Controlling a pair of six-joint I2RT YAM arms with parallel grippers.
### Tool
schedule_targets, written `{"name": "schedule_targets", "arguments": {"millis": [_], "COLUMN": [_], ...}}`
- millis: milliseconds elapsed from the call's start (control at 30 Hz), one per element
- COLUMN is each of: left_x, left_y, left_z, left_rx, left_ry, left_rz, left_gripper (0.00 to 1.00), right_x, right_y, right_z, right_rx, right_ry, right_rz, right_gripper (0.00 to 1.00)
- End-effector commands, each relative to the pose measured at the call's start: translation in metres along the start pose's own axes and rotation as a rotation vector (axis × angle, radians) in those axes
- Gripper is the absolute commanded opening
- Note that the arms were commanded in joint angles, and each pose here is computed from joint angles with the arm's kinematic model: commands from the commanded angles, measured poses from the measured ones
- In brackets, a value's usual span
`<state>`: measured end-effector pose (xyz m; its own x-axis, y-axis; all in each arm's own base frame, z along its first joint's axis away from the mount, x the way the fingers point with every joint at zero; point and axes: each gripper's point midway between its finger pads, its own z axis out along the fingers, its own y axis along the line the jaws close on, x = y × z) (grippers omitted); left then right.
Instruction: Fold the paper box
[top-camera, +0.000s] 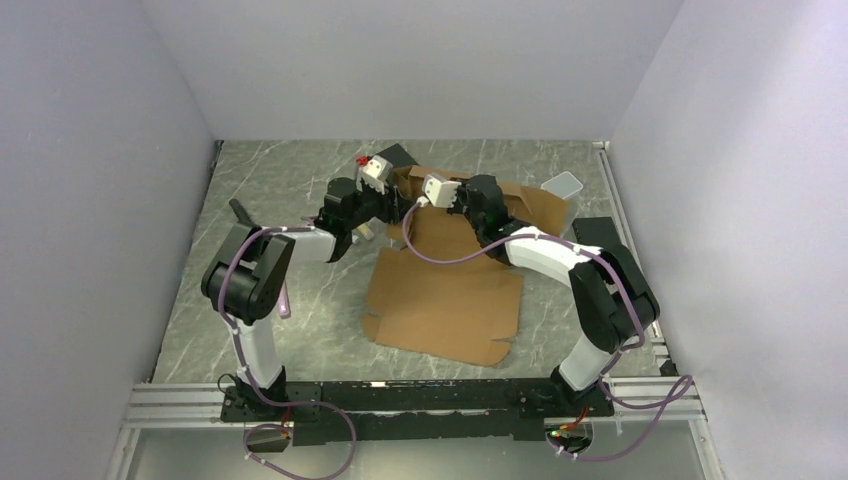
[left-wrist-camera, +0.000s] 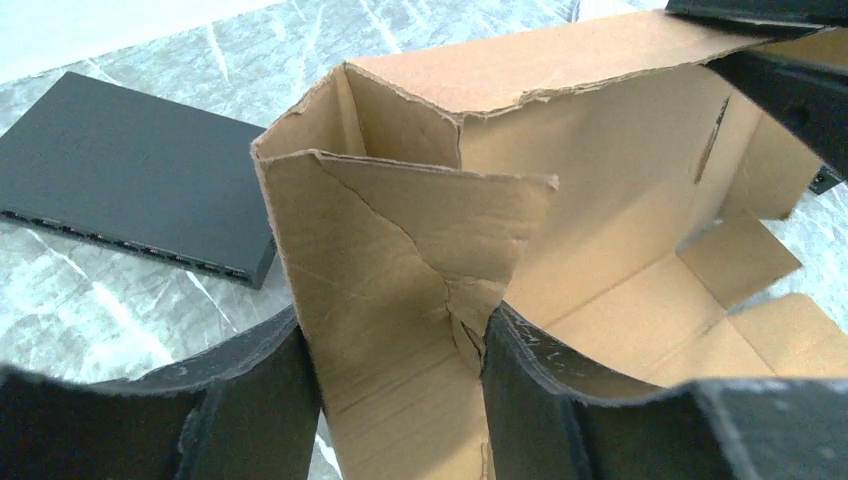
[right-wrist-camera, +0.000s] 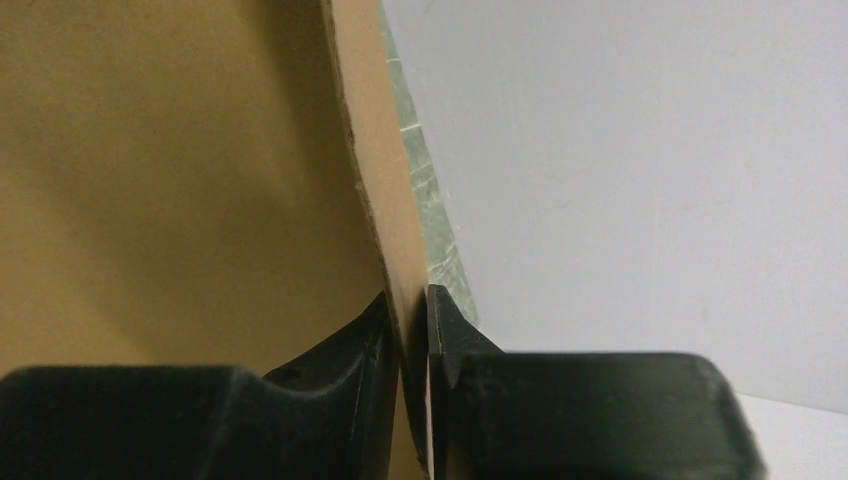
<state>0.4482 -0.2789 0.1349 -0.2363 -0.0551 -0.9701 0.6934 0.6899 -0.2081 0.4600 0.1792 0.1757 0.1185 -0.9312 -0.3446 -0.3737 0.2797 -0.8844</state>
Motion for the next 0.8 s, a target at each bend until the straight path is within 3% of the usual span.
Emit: {"name": "schedule_targets", "arguments": {"millis": [0,367,533,600,667,767], "left_x": [-0.035,-0.030,-0.030,-0.031,-0.031,-0.031], "left_y": [-0.005,0.002,0.003,0.003,0.003,0.003], "left_z": [-0.011,-0.025,-0.026,-0.027,-0.027,-0.027], "left_rx": [-0.030,-0.089,-0.096,-0.100,-0.102,-0.100], "left_ry": [-0.076,-0.077,-0.089,-0.093,-0.092,-0.089], "left_rz": [0.033,0.012,0.003,0.005,0.006,0.013], "left_gripper": [0.62,0.65,0.52,0.45,0.35,0.27], "right_x": [-0.003,-0.020,-0.022,-0.021,-0.021,-0.020], "right_y": [0.019,0.015,0.010,0.007,0.005,0.003], "right_z": [-0.007,-0.032,-0.036,-0.035,-0.036,-0.036], "right_rx": [-0.086,-0.155,-0.142,-0.129,-0.124,-0.123], "right_ry": [-0.006,-0.097,-0.104,-0.099,-0.100,-0.103], "right_rz": [0.043,0.091,0.100,0.094,0.093,0.095], "right_gripper": [0.20,0.31,0.30,0.27,0.17,0.03]}}
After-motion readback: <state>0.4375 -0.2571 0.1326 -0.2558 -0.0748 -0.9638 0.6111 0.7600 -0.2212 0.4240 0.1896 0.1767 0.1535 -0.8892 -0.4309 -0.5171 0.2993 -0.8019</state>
